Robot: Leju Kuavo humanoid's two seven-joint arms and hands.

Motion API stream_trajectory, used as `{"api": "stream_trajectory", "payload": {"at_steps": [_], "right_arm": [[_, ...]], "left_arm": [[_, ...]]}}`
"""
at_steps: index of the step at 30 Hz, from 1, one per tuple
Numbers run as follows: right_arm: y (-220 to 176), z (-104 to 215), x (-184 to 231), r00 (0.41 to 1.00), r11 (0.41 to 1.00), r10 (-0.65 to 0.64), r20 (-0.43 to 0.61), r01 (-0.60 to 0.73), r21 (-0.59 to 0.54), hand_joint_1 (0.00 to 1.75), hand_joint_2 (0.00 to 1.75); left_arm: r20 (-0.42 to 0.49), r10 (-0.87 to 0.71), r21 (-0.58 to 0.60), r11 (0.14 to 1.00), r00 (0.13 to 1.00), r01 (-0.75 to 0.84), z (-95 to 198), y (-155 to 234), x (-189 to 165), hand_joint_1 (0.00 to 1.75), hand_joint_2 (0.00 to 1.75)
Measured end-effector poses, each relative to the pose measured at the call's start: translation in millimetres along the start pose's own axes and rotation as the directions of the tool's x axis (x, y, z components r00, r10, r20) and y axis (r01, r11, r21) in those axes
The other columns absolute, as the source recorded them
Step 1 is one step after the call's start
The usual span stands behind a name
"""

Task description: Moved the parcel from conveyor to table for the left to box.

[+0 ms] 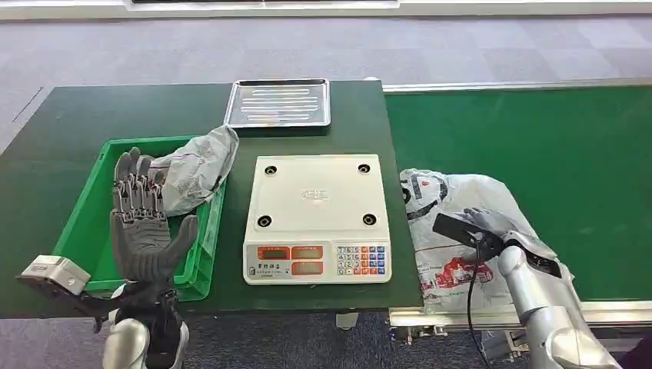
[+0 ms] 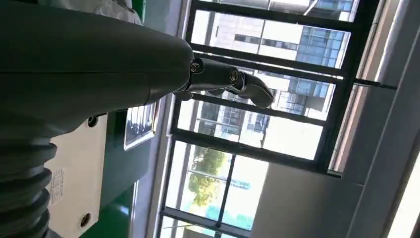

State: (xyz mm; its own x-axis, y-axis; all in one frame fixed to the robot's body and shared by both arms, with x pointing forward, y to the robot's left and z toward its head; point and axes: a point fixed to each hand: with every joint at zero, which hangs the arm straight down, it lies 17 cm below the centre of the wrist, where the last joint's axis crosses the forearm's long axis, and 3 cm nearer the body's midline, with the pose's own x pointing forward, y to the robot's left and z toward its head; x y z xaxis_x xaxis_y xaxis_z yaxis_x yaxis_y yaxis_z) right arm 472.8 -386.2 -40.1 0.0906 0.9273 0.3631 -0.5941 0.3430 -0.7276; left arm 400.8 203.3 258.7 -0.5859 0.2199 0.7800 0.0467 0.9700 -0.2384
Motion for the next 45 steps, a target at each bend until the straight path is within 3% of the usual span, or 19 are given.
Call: {"api": "stream_trajectory", "payload": {"at_steps": [3, 11, 12, 20, 29, 36, 39, 43, 45], "right_arm": [[15, 3, 14, 0.995, 0.997, -0.028, 0.092, 0.022, 0.069, 0.00, 1.75], [44, -2, 45, 0.985, 0.985, 0.001, 0.171, -0.030, 0.168, 0.00, 1.75], [46, -2, 48, 0.984, 0.984, 0.007, 0.175, -0.038, 0.175, 1.75, 1.75], [58, -6, 77, 0.967, 0.975, 0.051, 0.250, -0.102, 0.196, 1.75, 1.75], [41, -12, 107, 0.944, 0.972, 0.140, 0.300, -0.189, 0.143, 1.75, 1.75], [1, -19, 126, 0.922, 0.966, 0.260, 0.288, -0.251, -0.069, 1.75, 1.75], [-47, -19, 138, 0.908, 0.913, 0.378, 0.183, -0.332, -0.239, 1.75, 1.75], [-125, 4, 183, 0.856, 0.738, 0.517, -0.019, -0.457, -0.496, 1.75, 1.75], [-149, 27, 219, 0.838, 0.658, 0.543, -0.050, -0.463, -0.594, 1.75, 1.75]], "left_arm": [[0.009, 0.007, -0.001, 1.000, 1.000, -0.007, -3, 1, 2, 0.00, 1.75], [0.011, 0.007, -0.007, 1.000, 1.000, -0.007, -5, 2, 1, 0.00, 1.75], [0.013, 0.007, -0.008, 1.000, 1.000, -0.007, -6, 2, 2, 0.00, 1.75], [0.031, -0.002, -0.001, 1.000, 1.000, 0.002, -12, 5, 5, 0.00, 1.75], [0.044, -0.020, 0.012, 1.000, 0.999, 0.020, -13, 13, 9, 0.00, 1.75], [0.058, -0.041, 0.043, 0.998, 0.997, 0.039, -8, 24, 16, 0.00, 1.75], [0.065, -0.053, 0.065, 0.997, 0.996, 0.049, -3, 33, 22, 0.00, 1.75], [0.065, -0.083, 0.104, 0.992, 0.994, 0.076, 6, 42, 29, 0.00, 1.75], [0.065, -0.091, 0.122, 0.989, 0.994, 0.083, 10, 45, 32, 0.00, 1.75]]}}
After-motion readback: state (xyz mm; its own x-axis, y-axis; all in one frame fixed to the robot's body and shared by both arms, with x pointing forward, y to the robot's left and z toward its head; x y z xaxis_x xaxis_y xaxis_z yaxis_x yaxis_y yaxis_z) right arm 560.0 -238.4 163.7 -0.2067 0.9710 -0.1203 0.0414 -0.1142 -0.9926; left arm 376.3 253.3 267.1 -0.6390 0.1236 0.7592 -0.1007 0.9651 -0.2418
